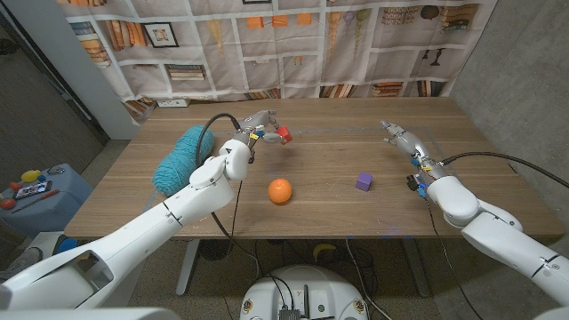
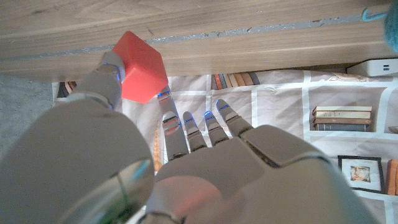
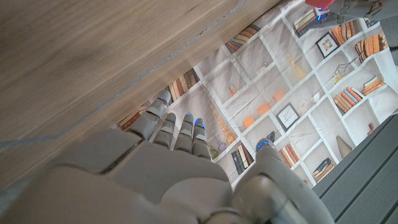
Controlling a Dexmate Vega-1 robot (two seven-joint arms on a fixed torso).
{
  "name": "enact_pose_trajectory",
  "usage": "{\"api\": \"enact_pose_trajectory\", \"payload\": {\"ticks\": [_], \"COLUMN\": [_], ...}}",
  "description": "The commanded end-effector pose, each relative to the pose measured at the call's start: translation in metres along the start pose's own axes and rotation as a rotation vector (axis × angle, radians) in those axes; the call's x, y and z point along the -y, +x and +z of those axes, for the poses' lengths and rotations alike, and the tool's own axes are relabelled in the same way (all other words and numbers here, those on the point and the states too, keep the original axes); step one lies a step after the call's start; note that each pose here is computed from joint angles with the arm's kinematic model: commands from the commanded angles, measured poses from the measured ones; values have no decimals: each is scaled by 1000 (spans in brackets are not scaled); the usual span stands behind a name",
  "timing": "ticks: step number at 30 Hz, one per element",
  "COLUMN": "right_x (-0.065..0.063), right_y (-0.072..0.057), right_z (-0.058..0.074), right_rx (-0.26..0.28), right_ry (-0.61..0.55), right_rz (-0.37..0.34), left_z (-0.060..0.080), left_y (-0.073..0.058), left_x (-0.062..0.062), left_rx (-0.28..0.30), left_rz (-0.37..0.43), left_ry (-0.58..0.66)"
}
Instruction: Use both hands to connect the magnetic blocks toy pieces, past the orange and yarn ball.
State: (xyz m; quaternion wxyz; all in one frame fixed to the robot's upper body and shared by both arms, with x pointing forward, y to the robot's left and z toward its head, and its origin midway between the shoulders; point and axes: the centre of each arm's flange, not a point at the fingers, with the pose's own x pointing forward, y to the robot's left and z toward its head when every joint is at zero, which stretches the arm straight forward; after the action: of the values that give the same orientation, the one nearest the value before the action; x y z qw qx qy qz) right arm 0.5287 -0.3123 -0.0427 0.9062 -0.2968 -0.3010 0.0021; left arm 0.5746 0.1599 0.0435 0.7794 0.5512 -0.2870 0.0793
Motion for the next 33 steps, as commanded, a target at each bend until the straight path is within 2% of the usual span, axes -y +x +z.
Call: {"api": "enact_pose_trajectory", "payload": {"ticks": [1, 9, 12, 14, 17, 33], "right_x": [1, -2, -4, -7, -9, -24], "right_y": [-16, -27, -31, -33, -36, -40], "right_z": [16, 26, 32, 34, 38, 64], "right_rx": [-65, -93, -118, -165, -185, -294], "right_ry": [-192, -277, -337, -411, -449, -576], "right_rz": [15, 27, 36, 40, 52, 145], "left_z": [-11, -14, -14, -14, -17, -32], "left_y": [-4, -5, -6, -6, -7, -6], "left_x": [1, 4, 5, 5, 5, 11], "left_rx": [-12, -14, -13, -8, 1, 53], "left_rz": [45, 65, 74, 79, 82, 129], "left_ry": [-109, -160, -174, -186, -216, -397]}}
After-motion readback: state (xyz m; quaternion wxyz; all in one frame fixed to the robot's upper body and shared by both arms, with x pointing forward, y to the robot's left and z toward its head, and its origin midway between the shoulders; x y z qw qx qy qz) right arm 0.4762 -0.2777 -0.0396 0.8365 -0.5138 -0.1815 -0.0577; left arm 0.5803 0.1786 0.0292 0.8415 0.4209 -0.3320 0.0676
